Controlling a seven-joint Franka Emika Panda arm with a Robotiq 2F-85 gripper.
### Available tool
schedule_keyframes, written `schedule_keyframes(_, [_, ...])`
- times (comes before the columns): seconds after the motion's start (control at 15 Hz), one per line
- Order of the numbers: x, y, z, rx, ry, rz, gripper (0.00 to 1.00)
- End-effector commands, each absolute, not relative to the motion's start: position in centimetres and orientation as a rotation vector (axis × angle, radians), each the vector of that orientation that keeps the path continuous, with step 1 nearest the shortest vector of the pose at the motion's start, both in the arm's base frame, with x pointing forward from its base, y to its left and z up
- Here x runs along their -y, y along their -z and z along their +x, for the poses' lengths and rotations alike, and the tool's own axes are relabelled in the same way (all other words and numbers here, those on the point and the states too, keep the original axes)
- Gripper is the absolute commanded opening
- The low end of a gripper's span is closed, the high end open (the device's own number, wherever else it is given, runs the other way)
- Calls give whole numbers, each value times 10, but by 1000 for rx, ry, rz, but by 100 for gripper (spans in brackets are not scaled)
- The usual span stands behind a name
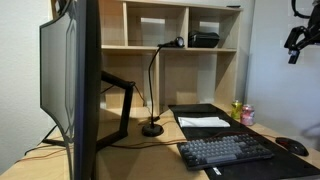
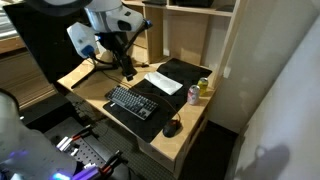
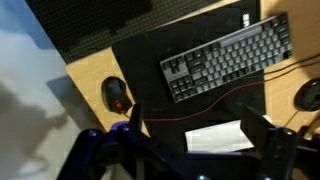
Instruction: Place the soda cans on the paper
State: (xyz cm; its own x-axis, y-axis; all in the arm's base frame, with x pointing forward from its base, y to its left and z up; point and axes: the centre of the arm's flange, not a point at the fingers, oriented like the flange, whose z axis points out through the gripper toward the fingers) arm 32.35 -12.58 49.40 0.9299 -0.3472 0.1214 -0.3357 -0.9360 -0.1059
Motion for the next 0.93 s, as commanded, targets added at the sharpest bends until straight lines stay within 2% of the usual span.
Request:
schedule_keyframes(0.0, [158,-443,390,-778,306,-3030,100])
schedule_keyframes(0.27, [205,-430,451,-1062,605,-2905,100])
schedule_keyframes(0.33, [211,-435,459,-1152,516,-2851,100])
schedule_keyframes(0.4, [189,-432,420,-1024,561,-2903,100])
schedule_keyframes(0.67, [207,-426,449,-1125,532,-2868,100])
schedule_keyframes(0.87, [212,-395,460,-835,582,-2983,100])
